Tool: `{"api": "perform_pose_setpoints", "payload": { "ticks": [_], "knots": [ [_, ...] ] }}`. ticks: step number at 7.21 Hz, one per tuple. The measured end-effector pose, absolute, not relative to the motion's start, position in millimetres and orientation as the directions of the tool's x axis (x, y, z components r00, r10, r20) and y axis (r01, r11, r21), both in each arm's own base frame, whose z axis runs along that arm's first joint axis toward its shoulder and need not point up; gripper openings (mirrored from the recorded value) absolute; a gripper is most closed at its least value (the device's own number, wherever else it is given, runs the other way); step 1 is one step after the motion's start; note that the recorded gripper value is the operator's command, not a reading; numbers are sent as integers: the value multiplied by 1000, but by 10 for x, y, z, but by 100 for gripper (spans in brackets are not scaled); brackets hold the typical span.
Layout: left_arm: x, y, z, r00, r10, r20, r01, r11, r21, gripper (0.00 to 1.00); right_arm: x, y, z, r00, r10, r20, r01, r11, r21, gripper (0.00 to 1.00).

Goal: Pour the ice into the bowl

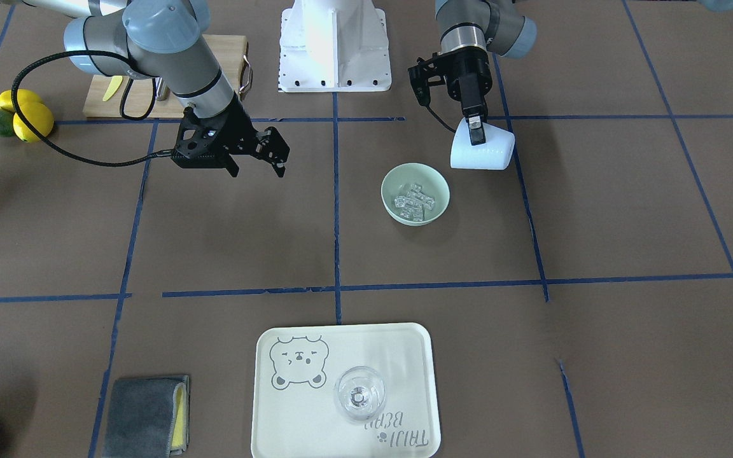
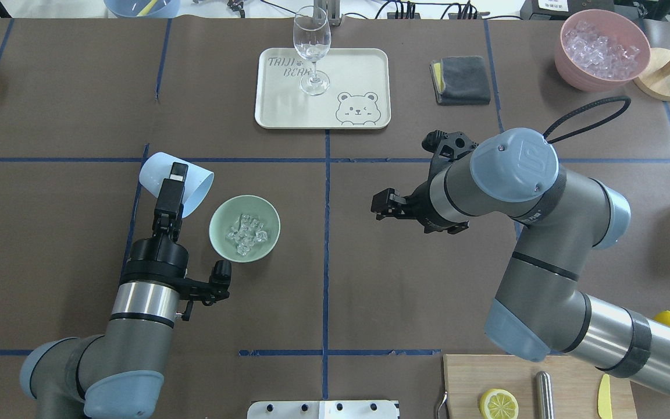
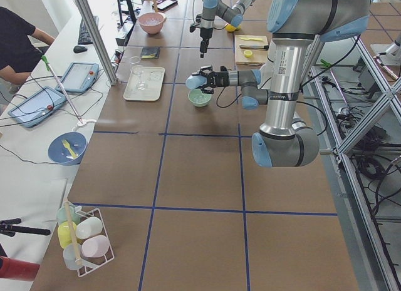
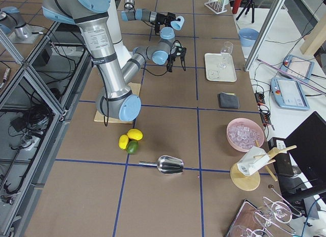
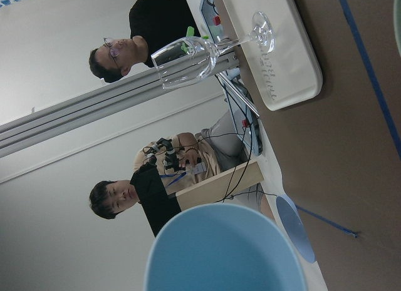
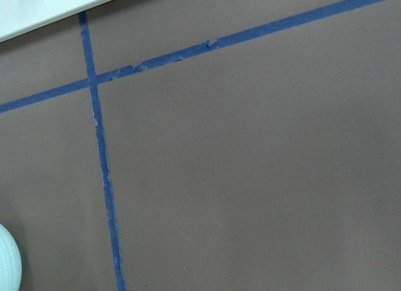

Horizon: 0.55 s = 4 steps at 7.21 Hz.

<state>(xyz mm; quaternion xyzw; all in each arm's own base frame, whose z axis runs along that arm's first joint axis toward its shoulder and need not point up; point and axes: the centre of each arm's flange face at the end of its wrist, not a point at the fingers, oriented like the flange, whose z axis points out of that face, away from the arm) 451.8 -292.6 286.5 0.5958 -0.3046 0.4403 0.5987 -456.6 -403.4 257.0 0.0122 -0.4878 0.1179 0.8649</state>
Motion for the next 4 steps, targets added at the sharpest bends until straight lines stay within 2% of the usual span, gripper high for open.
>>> {"api": "perform_pose_setpoints", "payload": {
  "ticks": [2, 4],
  "knots": [
    [4431, -2944, 2771, 487, 260, 834, -827, -170, 536, 0, -4575, -4029, 2547, 494, 191, 848, -215, 972, -94, 100],
    [4336, -2970, 2805, 614, 354, 705, -705, -154, 692, 0, -4584, -4026, 2544, 494, 190, 849, -214, 972, -93, 100]
  ]
}}
